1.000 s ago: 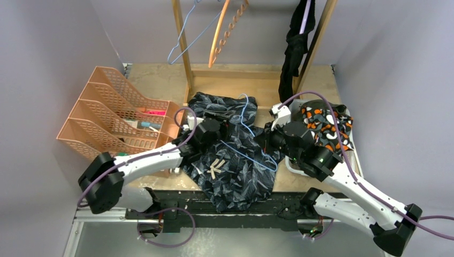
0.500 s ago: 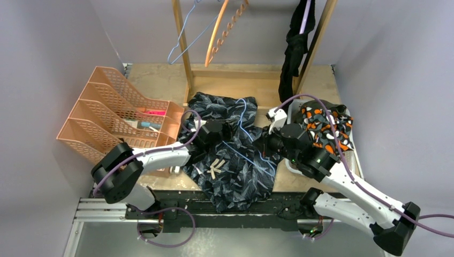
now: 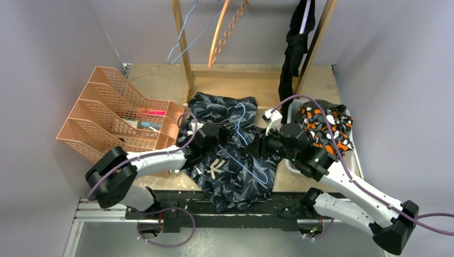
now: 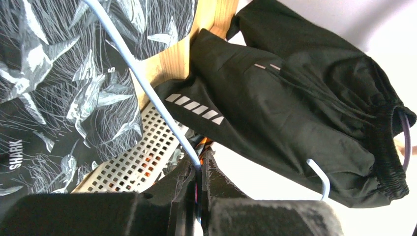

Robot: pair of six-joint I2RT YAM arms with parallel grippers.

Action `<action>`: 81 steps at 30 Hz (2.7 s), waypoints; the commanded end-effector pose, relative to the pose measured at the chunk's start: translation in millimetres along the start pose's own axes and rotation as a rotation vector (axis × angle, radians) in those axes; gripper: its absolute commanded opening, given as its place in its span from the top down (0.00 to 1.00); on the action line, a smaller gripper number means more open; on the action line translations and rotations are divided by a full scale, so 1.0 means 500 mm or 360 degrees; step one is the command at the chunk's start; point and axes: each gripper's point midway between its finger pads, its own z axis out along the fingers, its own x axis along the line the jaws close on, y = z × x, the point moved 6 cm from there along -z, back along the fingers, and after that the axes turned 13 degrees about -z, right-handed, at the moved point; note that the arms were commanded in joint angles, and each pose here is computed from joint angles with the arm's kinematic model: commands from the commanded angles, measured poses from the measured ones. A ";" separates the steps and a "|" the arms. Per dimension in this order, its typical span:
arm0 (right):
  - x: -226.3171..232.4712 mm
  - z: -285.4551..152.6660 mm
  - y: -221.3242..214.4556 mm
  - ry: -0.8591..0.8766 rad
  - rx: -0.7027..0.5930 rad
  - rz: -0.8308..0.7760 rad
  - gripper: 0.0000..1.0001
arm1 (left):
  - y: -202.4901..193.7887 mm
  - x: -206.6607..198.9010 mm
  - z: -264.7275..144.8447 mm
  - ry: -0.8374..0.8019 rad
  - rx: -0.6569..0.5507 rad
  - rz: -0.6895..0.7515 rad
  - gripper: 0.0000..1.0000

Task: Remove the shorts from the hanger
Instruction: Place the hanger on the clothes rod.

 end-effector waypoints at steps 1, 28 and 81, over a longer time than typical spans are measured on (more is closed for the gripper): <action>0.028 -0.015 0.012 0.0172 -0.0048 0.0042 0.51 | 0.002 -0.057 -0.040 -0.0169 -0.0050 0.0014 1.00; 0.054 -0.007 -0.106 0.0428 0.0473 0.0130 0.42 | 0.054 -0.126 -0.081 -0.0311 -0.0192 0.0038 1.00; -0.064 -0.110 0.242 -0.0920 0.0068 0.0137 1.00 | 0.169 -0.235 -0.251 -0.0256 -0.0695 0.0737 0.24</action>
